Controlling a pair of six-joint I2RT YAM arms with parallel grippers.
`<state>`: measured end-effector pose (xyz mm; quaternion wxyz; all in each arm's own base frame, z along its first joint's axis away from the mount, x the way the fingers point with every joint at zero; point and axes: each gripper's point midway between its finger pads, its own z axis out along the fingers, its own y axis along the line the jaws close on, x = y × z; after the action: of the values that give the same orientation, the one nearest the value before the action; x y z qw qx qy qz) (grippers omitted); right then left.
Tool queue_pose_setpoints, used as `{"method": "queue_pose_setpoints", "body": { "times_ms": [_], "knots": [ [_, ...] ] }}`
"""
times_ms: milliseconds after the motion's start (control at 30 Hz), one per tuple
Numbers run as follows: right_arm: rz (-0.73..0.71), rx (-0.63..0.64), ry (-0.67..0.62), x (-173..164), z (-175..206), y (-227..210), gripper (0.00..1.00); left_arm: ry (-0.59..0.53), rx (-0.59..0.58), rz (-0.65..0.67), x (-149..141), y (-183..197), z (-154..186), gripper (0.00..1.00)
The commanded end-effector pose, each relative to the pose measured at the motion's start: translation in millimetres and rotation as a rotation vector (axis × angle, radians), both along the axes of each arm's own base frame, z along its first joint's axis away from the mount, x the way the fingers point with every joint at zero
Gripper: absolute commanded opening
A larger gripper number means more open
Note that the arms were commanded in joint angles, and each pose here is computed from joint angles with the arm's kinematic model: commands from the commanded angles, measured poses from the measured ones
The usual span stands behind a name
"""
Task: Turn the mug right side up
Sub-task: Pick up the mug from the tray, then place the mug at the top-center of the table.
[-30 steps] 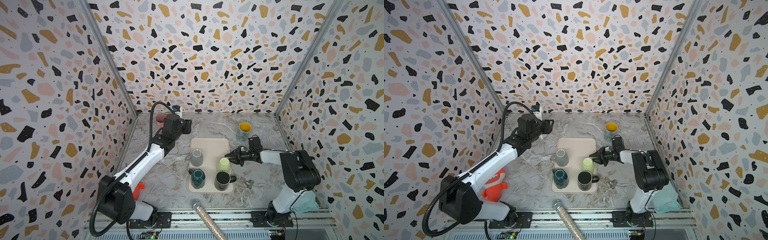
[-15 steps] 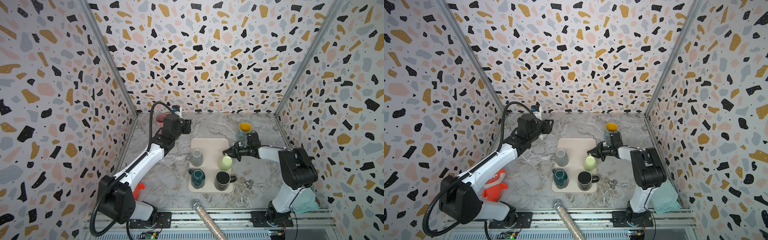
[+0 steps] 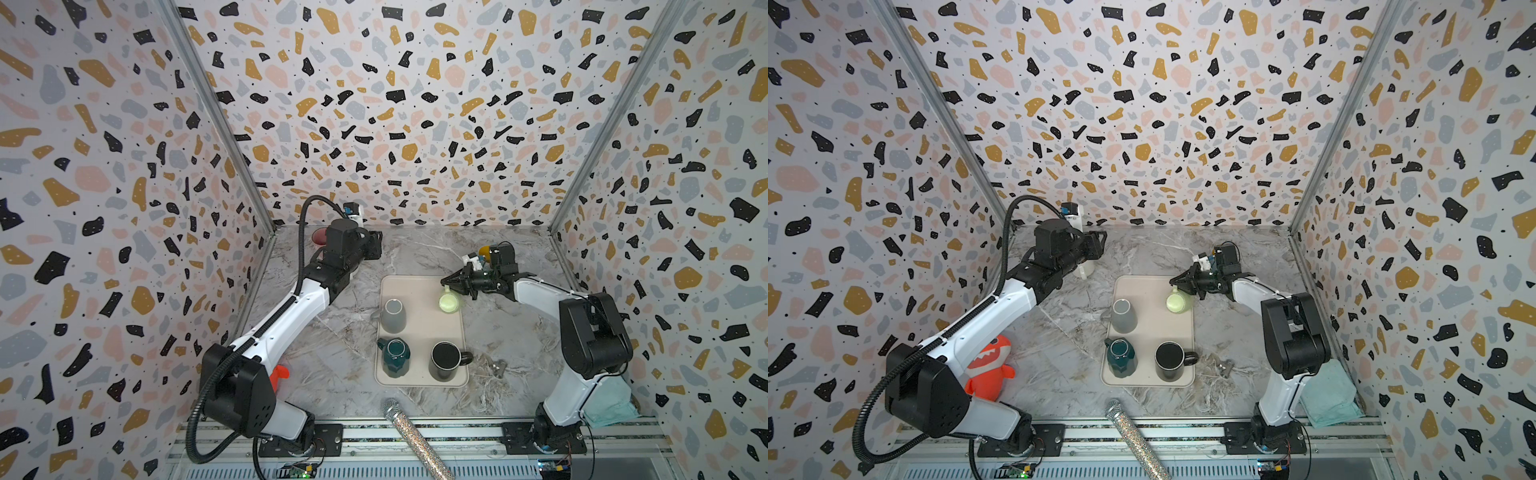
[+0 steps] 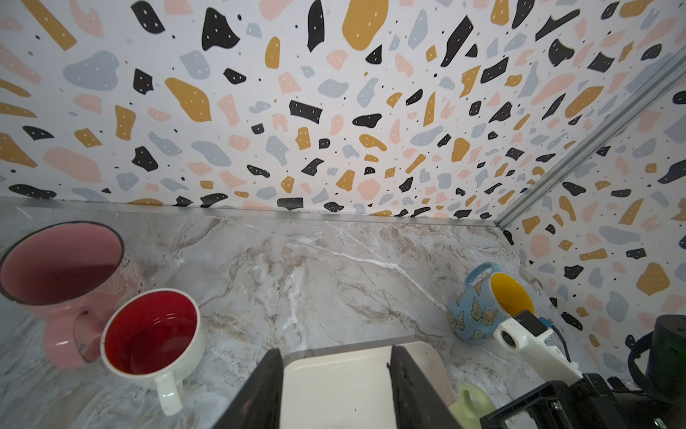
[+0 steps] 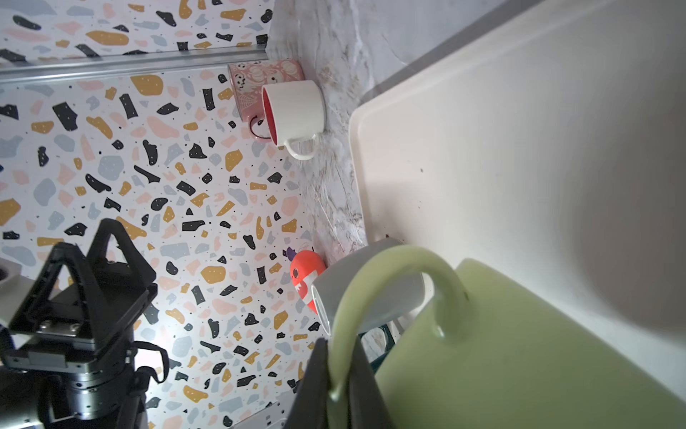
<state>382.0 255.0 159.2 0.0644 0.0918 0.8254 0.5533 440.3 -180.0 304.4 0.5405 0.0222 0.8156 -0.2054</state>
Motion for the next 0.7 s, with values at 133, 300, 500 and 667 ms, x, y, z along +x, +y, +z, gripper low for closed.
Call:
{"method": "queue_pose_setpoints", "body": {
  "times_ms": [133, 300, 500, 667],
  "knots": [
    [0.12, -0.049, -0.431, -6.5, 89.9, 33.6, 0.0, -0.042, -0.042, -0.076, 7.5, -15.4, 25.5, 0.47],
    [0.16, -0.193, -0.708, -14.7, 117.7, 50.3, 0.0, -0.032, -0.066, -0.144, 5.1, -27.9, 28.3, 0.47],
    [0.172, -0.319, -1.085, -35.6, 144.1, 64.1, 0.0, 0.034, -0.088, -0.305, -7.1, -52.9, 20.4, 0.47],
    [0.201, -0.428, -1.35, -53.9, 159.4, 74.3, 0.0, 0.142, -0.049, -0.454, -25.7, -69.9, 1.3, 0.47]
  ]
}}
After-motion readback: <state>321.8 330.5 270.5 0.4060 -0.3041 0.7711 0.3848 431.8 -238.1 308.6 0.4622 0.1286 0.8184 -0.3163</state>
